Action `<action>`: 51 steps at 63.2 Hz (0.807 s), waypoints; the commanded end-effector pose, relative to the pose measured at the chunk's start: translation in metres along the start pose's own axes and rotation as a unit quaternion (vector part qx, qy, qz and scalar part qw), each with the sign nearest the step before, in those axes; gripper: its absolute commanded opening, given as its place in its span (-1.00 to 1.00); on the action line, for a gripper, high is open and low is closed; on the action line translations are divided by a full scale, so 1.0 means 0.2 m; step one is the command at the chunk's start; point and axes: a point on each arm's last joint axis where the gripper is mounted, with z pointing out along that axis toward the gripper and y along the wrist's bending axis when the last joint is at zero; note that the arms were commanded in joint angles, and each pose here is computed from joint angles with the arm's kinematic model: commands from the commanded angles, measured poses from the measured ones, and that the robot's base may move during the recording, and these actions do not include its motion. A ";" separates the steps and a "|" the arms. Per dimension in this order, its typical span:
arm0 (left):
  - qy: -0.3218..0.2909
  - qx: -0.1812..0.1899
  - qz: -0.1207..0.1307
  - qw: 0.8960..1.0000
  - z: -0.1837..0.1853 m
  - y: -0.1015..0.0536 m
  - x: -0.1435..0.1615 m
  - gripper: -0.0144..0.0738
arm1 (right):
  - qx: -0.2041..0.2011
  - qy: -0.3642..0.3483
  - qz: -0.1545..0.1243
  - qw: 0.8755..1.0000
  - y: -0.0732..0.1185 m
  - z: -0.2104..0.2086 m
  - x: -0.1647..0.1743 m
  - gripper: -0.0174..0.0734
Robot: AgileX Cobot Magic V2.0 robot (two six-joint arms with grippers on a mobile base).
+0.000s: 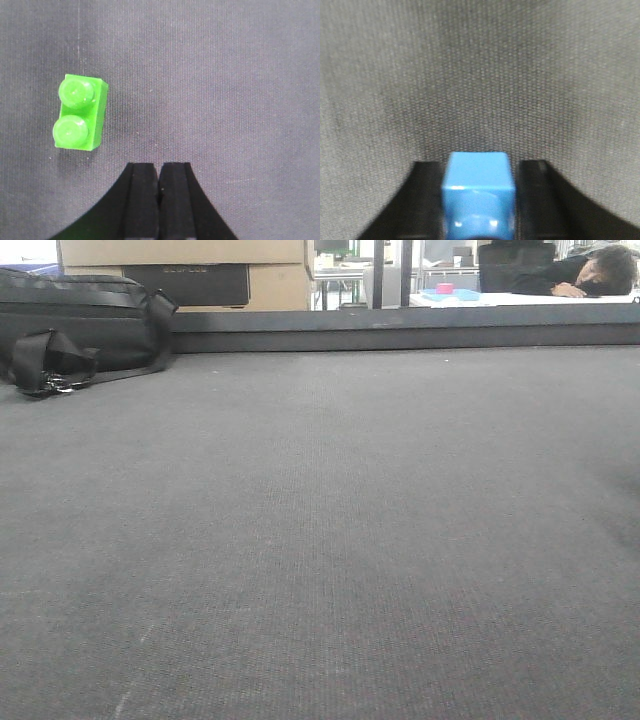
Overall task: Grab block from conveyor and place in blue bin
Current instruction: 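Close the right gripper around the light-blue block, then close the left gripper around the green two-stud block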
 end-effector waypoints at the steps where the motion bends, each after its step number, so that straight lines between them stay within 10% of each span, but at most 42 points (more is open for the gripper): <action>1: -0.003 0.003 -0.035 0.999 -0.01 0.00 -0.01 -0.93 | 0.001 -0.004 -0.017 1.000 0.00 0.00 0.00 -0.30; 18: 0.030 -0.006 -0.068 0.997 0.03 0.04 -0.02 -0.93 | 0.000 0.019 -0.035 0.999 0.00 -0.01 0.03 -1.00; 39: 0.087 -0.020 0.005 0.996 0.18 0.23 -0.16 -0.93 | -0.029 -0.089 -0.028 0.995 0.04 -0.32 0.05 -0.98; 51: 0.129 0.004 -0.016 0.992 0.31 0.31 -0.17 -0.93 | -0.057 -0.155 -0.015 0.986 0.07 -0.43 0.07 -0.98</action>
